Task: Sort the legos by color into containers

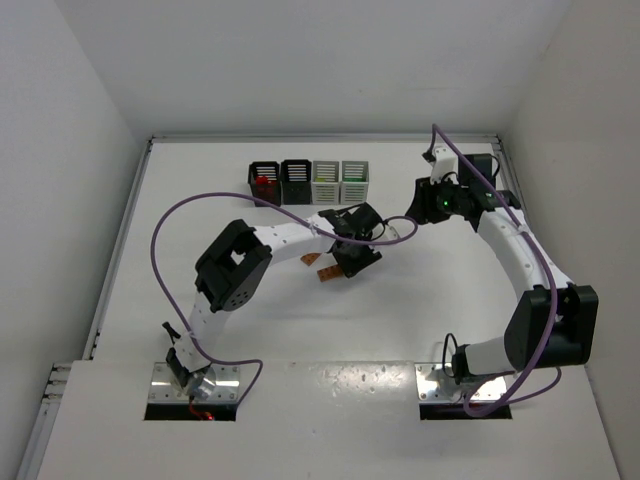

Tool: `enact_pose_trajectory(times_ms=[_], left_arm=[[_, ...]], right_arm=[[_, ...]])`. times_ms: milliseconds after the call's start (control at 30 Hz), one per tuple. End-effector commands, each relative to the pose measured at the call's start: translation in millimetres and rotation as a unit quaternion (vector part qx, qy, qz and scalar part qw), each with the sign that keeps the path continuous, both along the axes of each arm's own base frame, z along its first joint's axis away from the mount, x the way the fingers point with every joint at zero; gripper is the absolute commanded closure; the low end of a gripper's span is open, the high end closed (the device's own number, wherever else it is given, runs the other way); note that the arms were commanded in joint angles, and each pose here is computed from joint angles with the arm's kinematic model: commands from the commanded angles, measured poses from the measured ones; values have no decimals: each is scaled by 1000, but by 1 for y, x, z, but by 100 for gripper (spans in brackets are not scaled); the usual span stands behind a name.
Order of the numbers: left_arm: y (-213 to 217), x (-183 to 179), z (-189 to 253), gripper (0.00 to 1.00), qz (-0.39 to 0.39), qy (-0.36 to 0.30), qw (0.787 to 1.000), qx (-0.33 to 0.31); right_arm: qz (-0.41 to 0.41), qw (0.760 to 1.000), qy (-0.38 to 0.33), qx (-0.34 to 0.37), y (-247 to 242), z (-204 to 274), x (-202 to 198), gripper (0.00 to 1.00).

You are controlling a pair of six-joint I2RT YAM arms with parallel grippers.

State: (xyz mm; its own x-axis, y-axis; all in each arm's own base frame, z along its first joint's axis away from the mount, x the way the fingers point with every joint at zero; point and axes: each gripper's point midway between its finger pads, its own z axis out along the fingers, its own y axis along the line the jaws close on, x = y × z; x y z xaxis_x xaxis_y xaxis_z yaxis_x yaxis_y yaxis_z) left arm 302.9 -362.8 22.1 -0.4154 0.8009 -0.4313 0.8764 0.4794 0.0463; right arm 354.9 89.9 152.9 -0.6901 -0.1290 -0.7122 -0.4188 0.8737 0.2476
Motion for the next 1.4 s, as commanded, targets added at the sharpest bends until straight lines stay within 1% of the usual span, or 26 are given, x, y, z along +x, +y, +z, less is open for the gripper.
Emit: enact_pose_trajectory(times_ms=[0,133,333,567,900,933,1033,1100,1133,1200,1233,1367], left_arm=[[-5,8,9,51,-5,-12,1000,-9],[4,7,-2,52,-1,-2,1000,2],[12,13,-5,53,5,-1,1000,6],[12,11,-9,56,3,5,1000,7],[21,-7,-26,56,-5,30,999,23],[24,-10,-29,57,-5,34,999,27],[24,-10,-29,57,-5,35,999,27],[23,-11,-29,61,-7,38,999,24],[24,-12,-33,65,-7,41,999,28],[19,-13,-31,68,-11,38,999,25],[20,-14,-35,72,-11,41,999,29],[14,-9,-29,76,-16,32,999,22]], right_arm=[[5,999,-28,19,4,20,6,63],[9,999,-24,22,6,18,6,63],[9,999,-24,22,6,18,6,63],[7,999,-24,25,4,19,9,63],[10,999,-14,28,5,13,9,63],[10,999,-14,28,5,13,9,63],[10,999,-14,28,5,13,9,63],[10,999,-14,28,5,13,9,63],[10,999,-14,28,5,13,9,63],[10,999,-14,28,5,13,9,63],[10,999,-14,28,5,13,9,63],[10,999,-19,28,5,14,11,63]])
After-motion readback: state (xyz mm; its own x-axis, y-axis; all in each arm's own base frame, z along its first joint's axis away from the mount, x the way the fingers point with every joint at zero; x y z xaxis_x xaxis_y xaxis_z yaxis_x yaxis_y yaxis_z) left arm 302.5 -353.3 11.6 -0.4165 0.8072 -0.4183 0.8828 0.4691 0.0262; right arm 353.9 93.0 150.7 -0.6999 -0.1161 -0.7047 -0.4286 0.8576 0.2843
